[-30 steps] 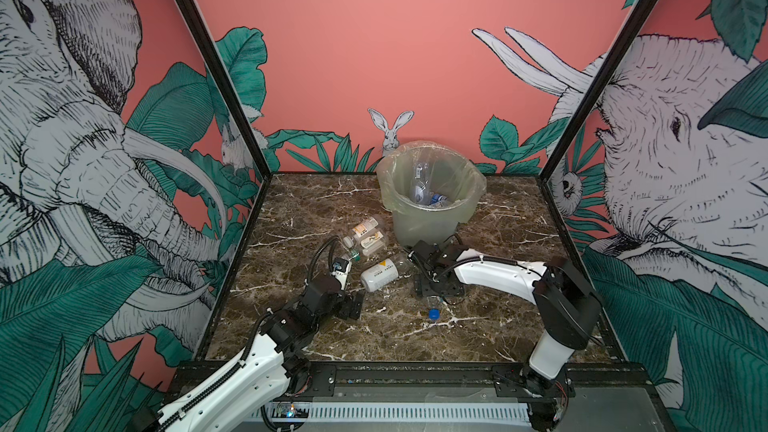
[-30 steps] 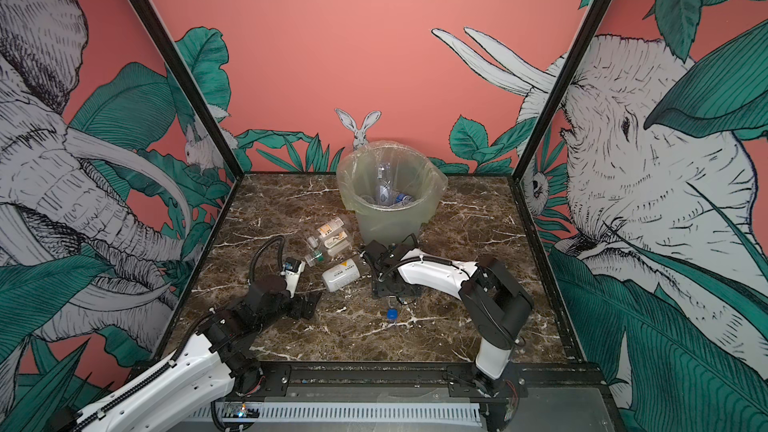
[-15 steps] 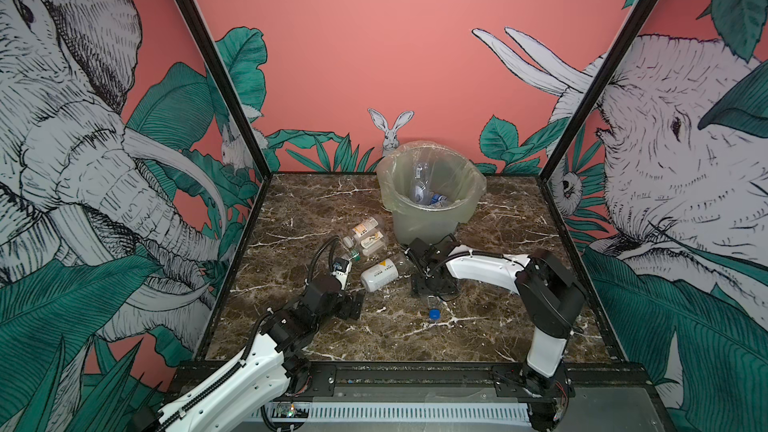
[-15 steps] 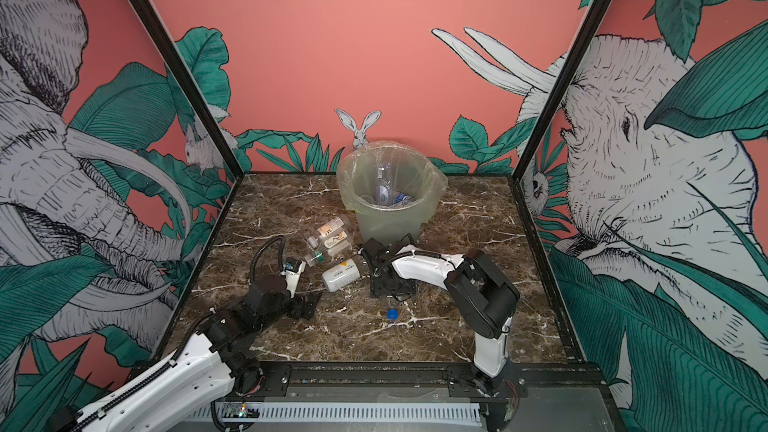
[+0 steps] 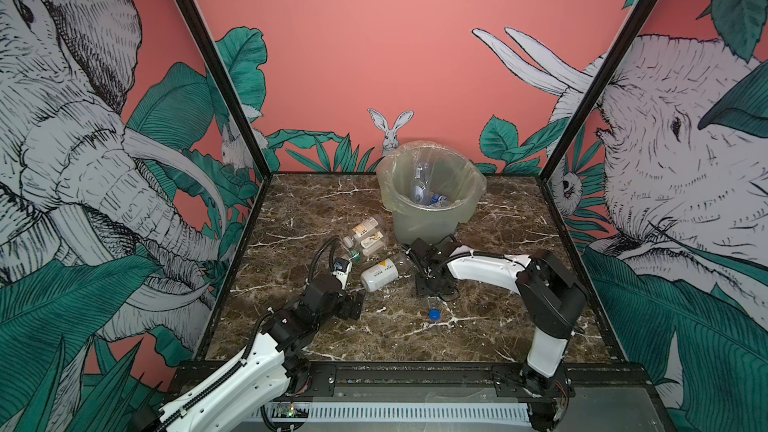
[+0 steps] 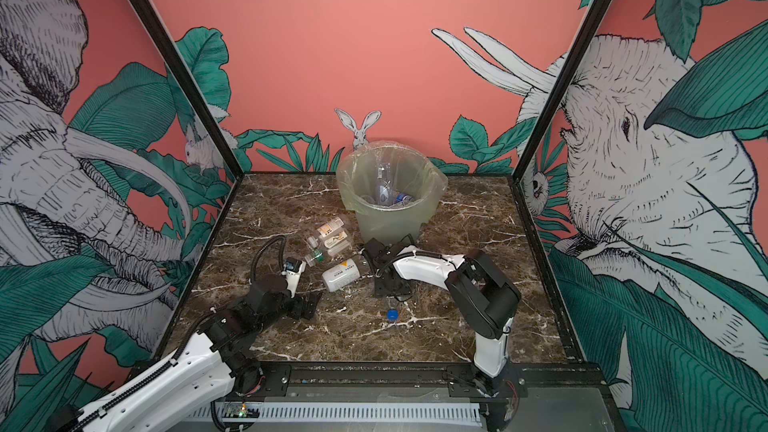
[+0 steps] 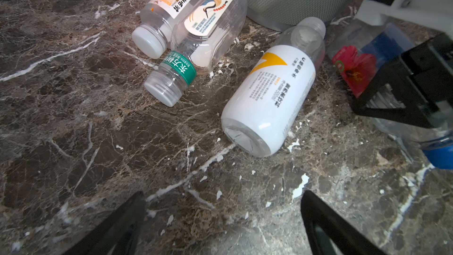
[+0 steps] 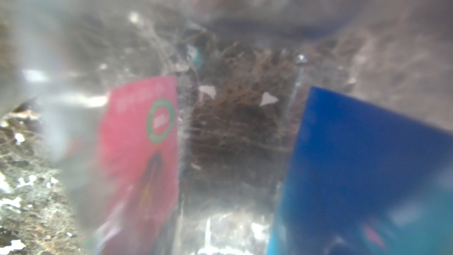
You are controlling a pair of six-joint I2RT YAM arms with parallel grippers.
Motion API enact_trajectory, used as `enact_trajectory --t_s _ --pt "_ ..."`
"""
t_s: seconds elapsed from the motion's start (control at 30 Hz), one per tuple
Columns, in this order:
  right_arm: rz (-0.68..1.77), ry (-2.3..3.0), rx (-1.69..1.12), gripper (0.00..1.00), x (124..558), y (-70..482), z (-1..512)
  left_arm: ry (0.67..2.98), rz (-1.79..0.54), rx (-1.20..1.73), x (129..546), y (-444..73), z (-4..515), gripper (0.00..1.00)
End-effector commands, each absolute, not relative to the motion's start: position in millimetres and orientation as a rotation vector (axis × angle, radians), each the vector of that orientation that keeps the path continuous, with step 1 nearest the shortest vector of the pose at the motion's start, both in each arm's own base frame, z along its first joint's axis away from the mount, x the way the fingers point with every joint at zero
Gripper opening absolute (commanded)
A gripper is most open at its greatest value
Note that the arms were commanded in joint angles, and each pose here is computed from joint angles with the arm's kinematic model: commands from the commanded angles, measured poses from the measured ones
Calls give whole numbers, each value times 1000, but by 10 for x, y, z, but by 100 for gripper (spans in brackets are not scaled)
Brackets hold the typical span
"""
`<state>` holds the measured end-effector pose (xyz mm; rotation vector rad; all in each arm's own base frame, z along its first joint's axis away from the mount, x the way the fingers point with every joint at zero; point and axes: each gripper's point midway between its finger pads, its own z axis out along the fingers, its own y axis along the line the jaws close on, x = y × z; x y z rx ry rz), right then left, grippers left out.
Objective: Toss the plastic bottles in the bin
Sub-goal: 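Close the right gripper around the red-and-blue-labelled bottle and lift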
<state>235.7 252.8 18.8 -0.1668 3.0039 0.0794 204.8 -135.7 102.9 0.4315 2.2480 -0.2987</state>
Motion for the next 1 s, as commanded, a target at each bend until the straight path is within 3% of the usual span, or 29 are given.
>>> enact_trajectory --t_s 0.0,0.57,0.97 --pt "51 3003 -192 62 2284 2396 201 2234 -305 431 2068 -1377 1053 100" --pt "175 2769 -170 44 2222 2093 522 2235 -301 425 2073 -1369 1055 100" --pt "252 2458 -115 43 2115 1628 1027 2236 -301 425 2071 -1369 1053 100"
